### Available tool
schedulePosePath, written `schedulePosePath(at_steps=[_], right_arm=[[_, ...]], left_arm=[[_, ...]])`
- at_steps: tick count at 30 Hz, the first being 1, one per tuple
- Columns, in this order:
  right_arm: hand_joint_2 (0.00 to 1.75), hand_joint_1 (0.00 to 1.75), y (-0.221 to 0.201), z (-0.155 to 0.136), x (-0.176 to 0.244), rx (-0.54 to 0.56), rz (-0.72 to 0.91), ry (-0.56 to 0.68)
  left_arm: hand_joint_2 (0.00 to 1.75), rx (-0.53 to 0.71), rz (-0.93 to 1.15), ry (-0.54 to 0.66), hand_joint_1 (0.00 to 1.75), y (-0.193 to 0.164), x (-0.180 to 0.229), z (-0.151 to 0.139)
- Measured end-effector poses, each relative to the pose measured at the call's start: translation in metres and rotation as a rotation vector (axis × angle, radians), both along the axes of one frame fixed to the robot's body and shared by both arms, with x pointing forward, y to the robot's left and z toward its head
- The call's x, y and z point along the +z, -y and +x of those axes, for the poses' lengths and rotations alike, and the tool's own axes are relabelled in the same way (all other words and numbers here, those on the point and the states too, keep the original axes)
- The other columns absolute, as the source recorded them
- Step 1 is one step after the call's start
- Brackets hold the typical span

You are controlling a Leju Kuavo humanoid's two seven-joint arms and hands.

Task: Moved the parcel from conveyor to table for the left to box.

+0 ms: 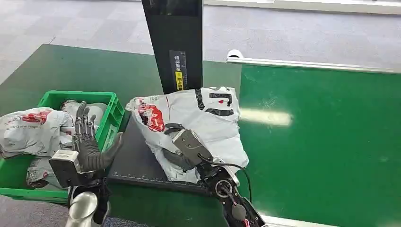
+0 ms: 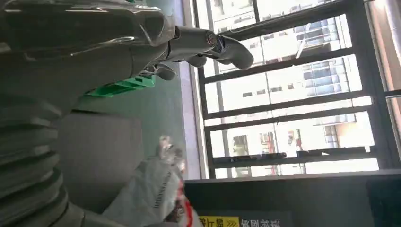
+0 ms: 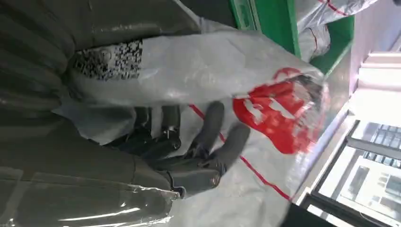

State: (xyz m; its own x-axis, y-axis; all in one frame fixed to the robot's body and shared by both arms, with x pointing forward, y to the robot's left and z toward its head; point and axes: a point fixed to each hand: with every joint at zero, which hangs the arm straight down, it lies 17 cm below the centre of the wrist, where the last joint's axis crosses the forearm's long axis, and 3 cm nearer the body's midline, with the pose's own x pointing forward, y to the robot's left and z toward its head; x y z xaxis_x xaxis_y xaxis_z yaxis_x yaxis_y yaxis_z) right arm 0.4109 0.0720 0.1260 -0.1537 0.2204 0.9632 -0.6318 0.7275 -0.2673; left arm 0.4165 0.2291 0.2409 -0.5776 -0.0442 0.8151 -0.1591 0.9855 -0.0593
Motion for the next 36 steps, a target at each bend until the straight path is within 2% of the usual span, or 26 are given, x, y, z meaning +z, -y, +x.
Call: schedulePosePath(at_steps=[6, 9, 13, 17, 23, 27, 33, 34, 35, 36], right_arm=[[1.75, 0.0, 0.017, 0.016, 0.033, -0.062, 0.078, 0.114], [1.75, 0.0, 0.033, 0.017, 0.072, -0.092, 0.203, 0.215], [1.75, 0.0, 0.075, 0.009, 0.14, -0.186, 0.425, 0.419], [1.75, 0.0, 0.139, -0.008, 0.2, -0.339, 0.57, 0.638], [1.75, 0.0, 0.216, -0.041, 0.254, -0.556, 0.627, 0.895], [1.75, 0.0, 0.241, -0.055, 0.269, -0.627, 0.646, 0.961], [1.75, 0.0, 0.25, -0.057, 0.275, -0.642, 0.659, 0.971], [1.75, 0.0, 0.25, -0.057, 0.275, -0.643, 0.659, 0.971], [1.75, 0.0, 0.25, -0.056, 0.275, -0.643, 0.659, 0.97], [1.75, 0.0, 0.25, -0.056, 0.275, -0.644, 0.658, 0.968]], left_arm=[[1.75, 0.027, 0.037, 0.016, 0.0, -0.005, 0.005, -0.007], [1.75, 0.019, 0.047, 0.02, 0.0, -0.003, 0.006, -0.009], [1.75, -0.041, 0.074, -0.02, 0.0, 0.013, 0.001, -0.004], [1.75, -0.189, 0.156, -0.156, 0.0, 0.06, -0.028, 0.01], [1.75, -0.41, 0.325, -0.313, 0.0, 0.143, -0.08, 0.017], [1.75, -0.525, 0.42, -0.419, 0.0, 0.188, -0.119, 0.018], [1.75, -0.617, 0.527, -0.561, 0.0, 0.231, -0.169, 0.023], [1.75, -0.626, 0.548, -0.574, 0.17, 0.237, -0.174, 0.024], [1.75, -0.633, 0.567, -0.59, 0.72, 0.24, -0.18, 0.024], [1.75, -0.64, 0.577, -0.597, 1.48, 0.244, -0.182, 0.025]])
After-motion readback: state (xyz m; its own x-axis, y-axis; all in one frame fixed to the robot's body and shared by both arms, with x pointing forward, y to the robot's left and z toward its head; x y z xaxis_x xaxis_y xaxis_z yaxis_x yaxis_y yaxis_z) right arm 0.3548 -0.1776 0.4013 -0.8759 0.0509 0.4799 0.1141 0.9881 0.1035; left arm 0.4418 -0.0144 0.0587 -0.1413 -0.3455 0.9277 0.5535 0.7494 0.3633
